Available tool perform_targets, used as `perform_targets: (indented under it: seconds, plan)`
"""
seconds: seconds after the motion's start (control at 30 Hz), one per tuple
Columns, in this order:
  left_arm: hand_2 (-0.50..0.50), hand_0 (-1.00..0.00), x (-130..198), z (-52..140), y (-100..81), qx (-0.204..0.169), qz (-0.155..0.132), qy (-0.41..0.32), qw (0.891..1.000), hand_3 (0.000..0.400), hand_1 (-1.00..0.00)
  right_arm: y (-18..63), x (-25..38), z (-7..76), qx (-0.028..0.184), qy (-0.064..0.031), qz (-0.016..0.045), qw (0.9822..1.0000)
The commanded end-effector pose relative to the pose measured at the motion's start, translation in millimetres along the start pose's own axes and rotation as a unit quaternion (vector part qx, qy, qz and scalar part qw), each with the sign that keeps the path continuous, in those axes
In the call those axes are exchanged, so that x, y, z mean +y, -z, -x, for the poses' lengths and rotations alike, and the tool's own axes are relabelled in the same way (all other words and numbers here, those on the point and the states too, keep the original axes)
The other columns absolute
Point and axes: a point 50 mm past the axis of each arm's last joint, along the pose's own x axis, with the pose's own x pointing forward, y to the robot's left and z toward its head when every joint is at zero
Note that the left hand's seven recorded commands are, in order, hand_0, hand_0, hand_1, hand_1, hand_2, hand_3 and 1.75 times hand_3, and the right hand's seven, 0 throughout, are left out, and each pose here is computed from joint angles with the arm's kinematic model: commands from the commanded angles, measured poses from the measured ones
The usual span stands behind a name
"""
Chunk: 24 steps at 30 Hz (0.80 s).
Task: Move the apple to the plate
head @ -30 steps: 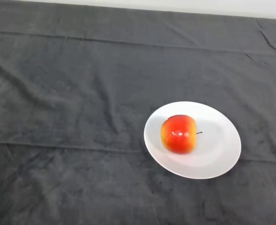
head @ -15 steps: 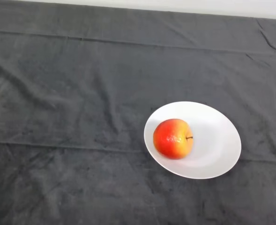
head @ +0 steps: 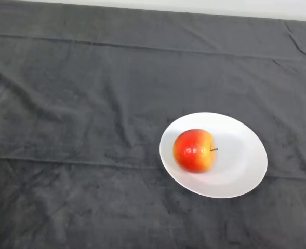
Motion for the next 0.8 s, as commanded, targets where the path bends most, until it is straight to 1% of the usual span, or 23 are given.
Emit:
perform_targets:
  seconds: [0.03,0.8]
  plan:
    - [0.0,0.0,-6.1,-1.5,-1.0,-0.005,0.009,-0.002,1.0,0.0,0.0,62.8,-11.3,70.0,0.185,0.0316,0.0123,0.9821]
    - [0.0,0.0,-6.2,-2.3,-2.0,-0.009,0.005,0.001,1.0,0.0,0.0,62.8,-11.2,70.0,0.185,0.0316,0.0123,0.9821]
